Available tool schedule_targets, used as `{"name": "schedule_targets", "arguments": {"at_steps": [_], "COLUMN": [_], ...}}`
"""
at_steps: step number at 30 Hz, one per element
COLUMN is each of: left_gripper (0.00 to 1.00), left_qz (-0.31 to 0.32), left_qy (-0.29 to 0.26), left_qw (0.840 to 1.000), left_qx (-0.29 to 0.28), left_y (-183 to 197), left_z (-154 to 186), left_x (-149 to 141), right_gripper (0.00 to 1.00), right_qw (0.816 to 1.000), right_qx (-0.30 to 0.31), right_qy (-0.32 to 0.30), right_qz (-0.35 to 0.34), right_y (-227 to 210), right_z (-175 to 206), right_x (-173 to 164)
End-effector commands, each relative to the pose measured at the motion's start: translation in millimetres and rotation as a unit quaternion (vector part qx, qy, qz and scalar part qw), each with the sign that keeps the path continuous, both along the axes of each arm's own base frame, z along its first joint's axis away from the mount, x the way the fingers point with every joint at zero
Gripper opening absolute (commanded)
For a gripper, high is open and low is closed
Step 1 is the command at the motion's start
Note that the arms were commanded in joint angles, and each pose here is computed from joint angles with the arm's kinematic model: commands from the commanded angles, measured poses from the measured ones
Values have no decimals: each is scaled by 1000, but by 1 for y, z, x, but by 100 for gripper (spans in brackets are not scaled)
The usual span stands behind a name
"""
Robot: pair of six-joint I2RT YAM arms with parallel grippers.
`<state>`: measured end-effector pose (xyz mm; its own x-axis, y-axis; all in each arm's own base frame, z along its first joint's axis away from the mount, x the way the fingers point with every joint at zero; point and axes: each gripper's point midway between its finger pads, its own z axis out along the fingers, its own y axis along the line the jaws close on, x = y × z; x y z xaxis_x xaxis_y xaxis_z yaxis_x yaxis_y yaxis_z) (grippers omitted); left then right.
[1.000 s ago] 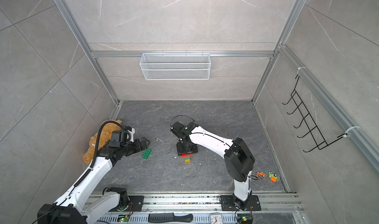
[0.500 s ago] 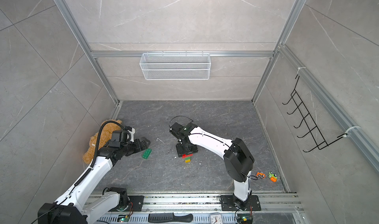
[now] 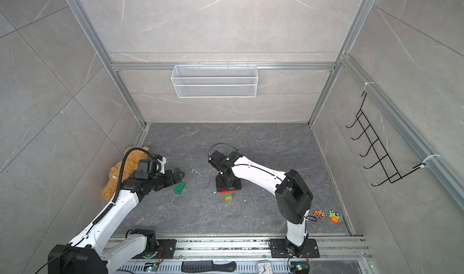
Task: Assemble an ice cream with lego
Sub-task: Assemble the lego brick with the lego brick.
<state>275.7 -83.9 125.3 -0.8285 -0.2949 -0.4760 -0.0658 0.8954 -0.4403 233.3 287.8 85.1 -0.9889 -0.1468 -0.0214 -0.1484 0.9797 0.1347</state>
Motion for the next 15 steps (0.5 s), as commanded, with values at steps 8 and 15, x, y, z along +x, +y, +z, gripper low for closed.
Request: {"name": "schedule_targets", "arguments": {"at_steps": [8,15], "left_gripper": [99,99], "left_qz": [-16,-18], "left_qy": [-30,-30], "left_qw": [999,999], "left_qx": [-3,-2], "left_y": [-4,-4], "left_z": [16,16], "left_x": [7,7], "right_gripper": [42,42], "right_qw": [983,975], "right_qx": [-144,-202], "right_qy": [110,84], "right_qz": [-5,48], "right_y": [-38,-50], "right_z": [-64,-66], "right_x": [-42,-38]}}
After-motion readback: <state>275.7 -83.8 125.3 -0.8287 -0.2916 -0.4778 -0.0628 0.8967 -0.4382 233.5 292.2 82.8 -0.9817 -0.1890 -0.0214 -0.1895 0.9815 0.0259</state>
